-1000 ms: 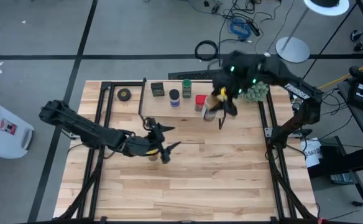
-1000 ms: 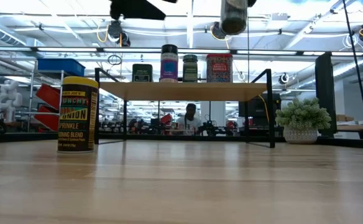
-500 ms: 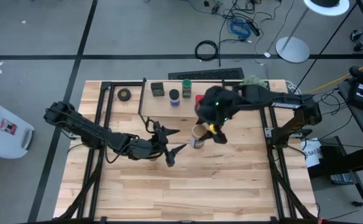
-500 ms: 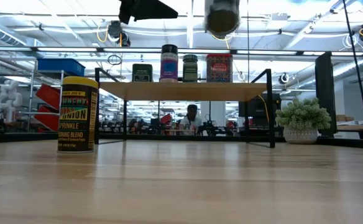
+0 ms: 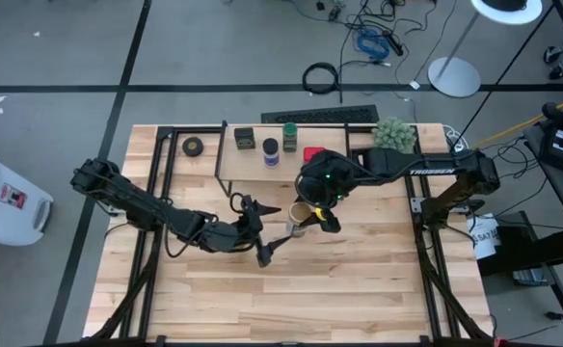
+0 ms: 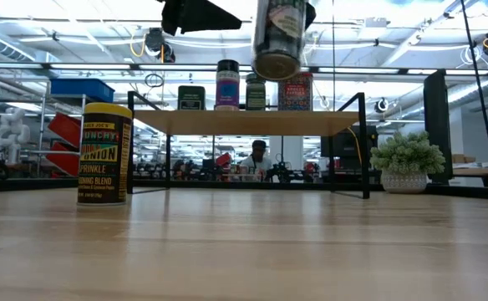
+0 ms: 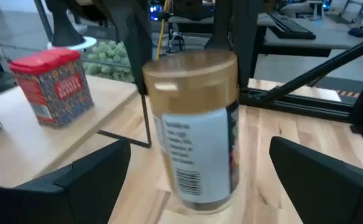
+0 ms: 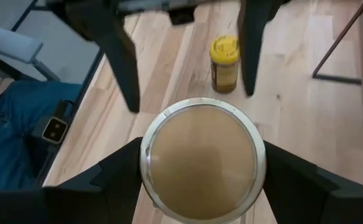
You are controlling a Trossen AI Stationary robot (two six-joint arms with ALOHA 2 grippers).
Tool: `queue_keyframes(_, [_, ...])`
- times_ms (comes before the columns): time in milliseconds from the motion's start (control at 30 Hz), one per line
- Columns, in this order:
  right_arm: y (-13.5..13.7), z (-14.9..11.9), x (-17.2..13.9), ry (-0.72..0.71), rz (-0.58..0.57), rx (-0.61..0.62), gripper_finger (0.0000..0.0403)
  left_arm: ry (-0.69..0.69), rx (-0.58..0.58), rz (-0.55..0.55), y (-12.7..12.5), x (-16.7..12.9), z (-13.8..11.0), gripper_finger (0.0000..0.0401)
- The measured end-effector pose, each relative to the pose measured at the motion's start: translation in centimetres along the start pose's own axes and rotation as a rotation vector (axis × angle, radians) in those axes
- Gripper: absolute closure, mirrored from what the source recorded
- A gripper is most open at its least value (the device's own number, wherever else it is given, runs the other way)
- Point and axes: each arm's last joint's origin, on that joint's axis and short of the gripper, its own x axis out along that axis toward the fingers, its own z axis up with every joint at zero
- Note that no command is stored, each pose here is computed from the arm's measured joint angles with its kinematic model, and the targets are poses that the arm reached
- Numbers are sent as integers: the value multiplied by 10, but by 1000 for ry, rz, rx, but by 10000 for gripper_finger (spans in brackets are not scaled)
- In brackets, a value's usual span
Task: Shelf spices
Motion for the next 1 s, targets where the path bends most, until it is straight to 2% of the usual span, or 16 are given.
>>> queue_keyframes(133, [-1, 2, 0, -21, -25, -8, 131, 6, -8, 14, -3, 9, -10, 2])
queue_keyframes(267, [-1, 3, 0, -26, -26, -13, 132, -55, -49, 64, -4, 16, -10, 1])
queue_keyframes(500, [-1, 3, 0, -24, -50, -18, 132, -68, -110, 100, 5, 22, -8, 1])
queue_keyframes(700, [0, 3, 0, -31, -48, -25, 131, -56, -116, 59, 9, 26, -7, 2])
queue_keyframes(833, [0, 3, 0, -31, -47, -25, 132, -55, -113, 58, 11, 27, -6, 19])
queue_keyframes(1000, [-1, 3, 0, -32, -49, -25, 130, -52, -109, 48, 12, 28, -6, 59])
